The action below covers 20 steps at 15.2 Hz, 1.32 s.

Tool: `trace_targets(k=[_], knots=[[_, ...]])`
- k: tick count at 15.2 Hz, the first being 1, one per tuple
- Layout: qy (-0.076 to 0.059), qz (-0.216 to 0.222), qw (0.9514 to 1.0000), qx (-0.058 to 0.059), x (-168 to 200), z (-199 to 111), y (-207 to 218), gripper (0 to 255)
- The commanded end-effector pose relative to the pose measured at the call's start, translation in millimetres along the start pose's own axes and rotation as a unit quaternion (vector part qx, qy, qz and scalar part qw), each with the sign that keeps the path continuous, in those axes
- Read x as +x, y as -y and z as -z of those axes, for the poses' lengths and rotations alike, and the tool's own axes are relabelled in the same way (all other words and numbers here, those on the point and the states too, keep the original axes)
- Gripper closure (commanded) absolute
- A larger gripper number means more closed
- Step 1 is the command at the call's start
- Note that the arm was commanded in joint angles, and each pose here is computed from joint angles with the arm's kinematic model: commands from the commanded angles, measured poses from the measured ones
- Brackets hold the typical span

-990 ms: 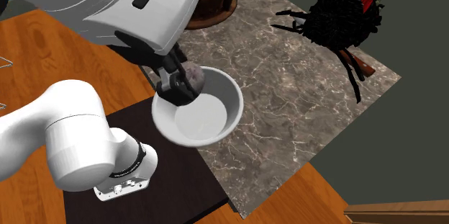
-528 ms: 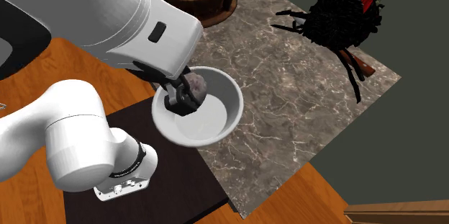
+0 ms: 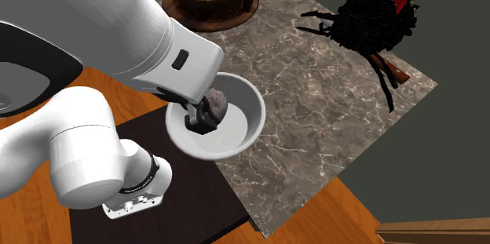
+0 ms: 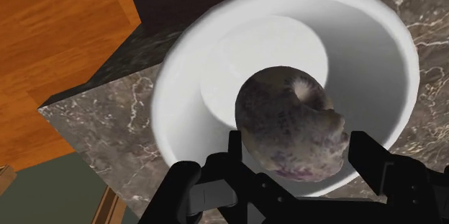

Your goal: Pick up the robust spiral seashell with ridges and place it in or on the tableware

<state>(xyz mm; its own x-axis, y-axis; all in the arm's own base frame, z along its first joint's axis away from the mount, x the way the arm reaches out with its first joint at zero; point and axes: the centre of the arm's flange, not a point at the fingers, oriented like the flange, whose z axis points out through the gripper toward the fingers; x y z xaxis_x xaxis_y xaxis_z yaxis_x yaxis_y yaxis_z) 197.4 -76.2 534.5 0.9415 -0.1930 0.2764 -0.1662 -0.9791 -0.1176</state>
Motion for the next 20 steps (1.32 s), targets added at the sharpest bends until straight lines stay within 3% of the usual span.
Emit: trace_targets(k=[1,4,5,10,14,20], knots=[[0.000,0.000,1.0000,0.000,-0.4,-0.4,-0.1,255],[0.000,0.000,1.0000,0.000,-0.4,-0.4,-0.2,255],[0.000,0.000,1.0000,0.000,-0.4,-0.4,-0.2,0],[0.000,0.000,1.0000,0.000,-0.3,-0.4,-0.1,0],[0.000,0.000,1.0000,0.000,-0.4,49.6,-0.2,0],[0.000,0.000,1.0000,0.000,-0.4,49.6,-0.2,0]])
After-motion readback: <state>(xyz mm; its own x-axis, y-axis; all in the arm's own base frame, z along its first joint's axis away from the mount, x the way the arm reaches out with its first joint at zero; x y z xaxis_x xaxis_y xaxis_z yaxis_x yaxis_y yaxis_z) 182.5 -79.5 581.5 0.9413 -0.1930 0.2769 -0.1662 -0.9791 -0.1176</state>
